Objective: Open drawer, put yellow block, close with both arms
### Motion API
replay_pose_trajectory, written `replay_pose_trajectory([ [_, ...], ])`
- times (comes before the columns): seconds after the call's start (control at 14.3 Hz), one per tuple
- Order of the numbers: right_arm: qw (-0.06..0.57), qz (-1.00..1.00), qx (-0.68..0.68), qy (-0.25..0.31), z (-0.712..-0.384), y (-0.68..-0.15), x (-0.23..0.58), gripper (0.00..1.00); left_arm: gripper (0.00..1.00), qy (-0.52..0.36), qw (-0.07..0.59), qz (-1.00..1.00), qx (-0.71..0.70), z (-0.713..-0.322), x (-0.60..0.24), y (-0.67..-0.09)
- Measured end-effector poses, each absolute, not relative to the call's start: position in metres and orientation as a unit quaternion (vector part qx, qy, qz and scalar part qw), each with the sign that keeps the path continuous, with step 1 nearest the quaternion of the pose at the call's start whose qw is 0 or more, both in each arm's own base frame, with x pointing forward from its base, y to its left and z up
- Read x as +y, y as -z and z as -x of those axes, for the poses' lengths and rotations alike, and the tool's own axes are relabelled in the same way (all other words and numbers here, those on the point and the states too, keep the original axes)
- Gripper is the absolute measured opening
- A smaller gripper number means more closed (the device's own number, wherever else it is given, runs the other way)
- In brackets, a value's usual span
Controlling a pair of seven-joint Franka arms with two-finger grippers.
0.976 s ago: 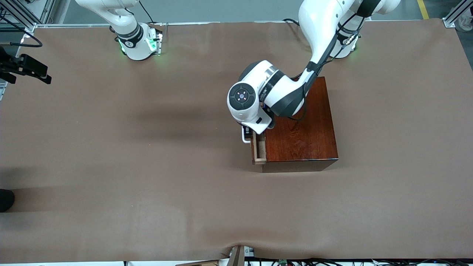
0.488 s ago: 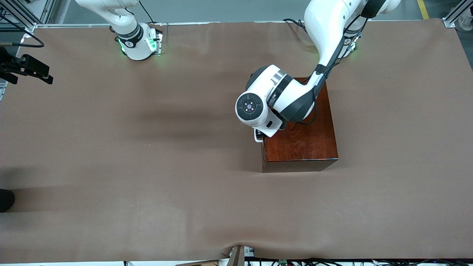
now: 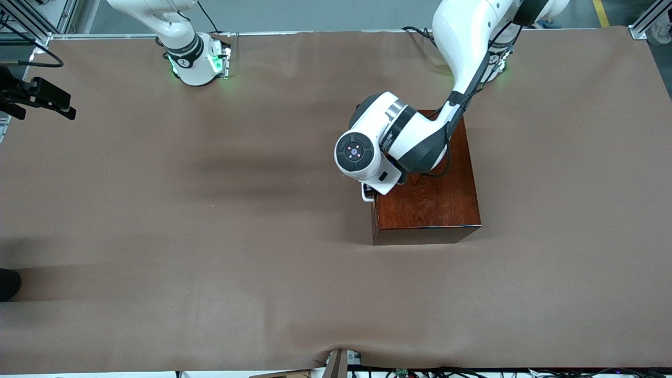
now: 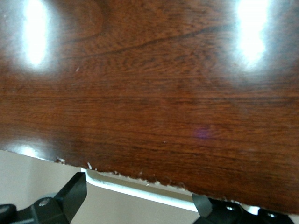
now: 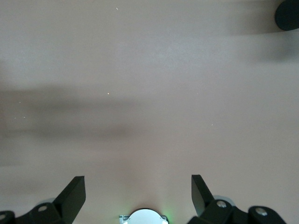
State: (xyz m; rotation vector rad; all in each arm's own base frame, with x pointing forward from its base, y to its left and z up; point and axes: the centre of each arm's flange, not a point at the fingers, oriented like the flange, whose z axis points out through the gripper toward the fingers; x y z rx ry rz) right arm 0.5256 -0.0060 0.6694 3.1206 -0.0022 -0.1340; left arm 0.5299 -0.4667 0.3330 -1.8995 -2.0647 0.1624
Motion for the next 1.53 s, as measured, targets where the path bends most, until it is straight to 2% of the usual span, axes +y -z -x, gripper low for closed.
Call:
replay_pose_trajectory([
  [0.14, 0.009, -0.999, 0.0, 0.043, -0.526, -0.669, -0.005, 1.0, 1.0, -0.058, 0.164, 0.671, -0.721, -0.525, -0.467, -0.352],
  [0.35, 0.009, -0.999, 0.001, 0.043, -0.526, -0.669, -0.004, 1.0, 1.0, -0.056, 0.128, 0.695, -0.706, -0.523, -0.452, -0.428],
  [0.56, 0.009, -0.999, 0.002, 0.042, -0.526, -0.669, -0.003, 1.0, 1.0, -0.05, 0.091, 0.719, -0.687, -0.542, -0.405, -0.487],
  [1.05, 0.009, -0.999, 0.003, 0.044, -0.527, -0.667, -0.002, 1.0, 1.0, -0.045, 0.033, 0.771, -0.635, -0.622, -0.207, -0.552],
  [1.53, -0.006, -0.999, 0.001, 0.047, -0.53, -0.664, -0.003, 1.0, 1.0, -0.032, 0.005, 0.861, -0.507, -0.63, -0.055, -0.59],
])
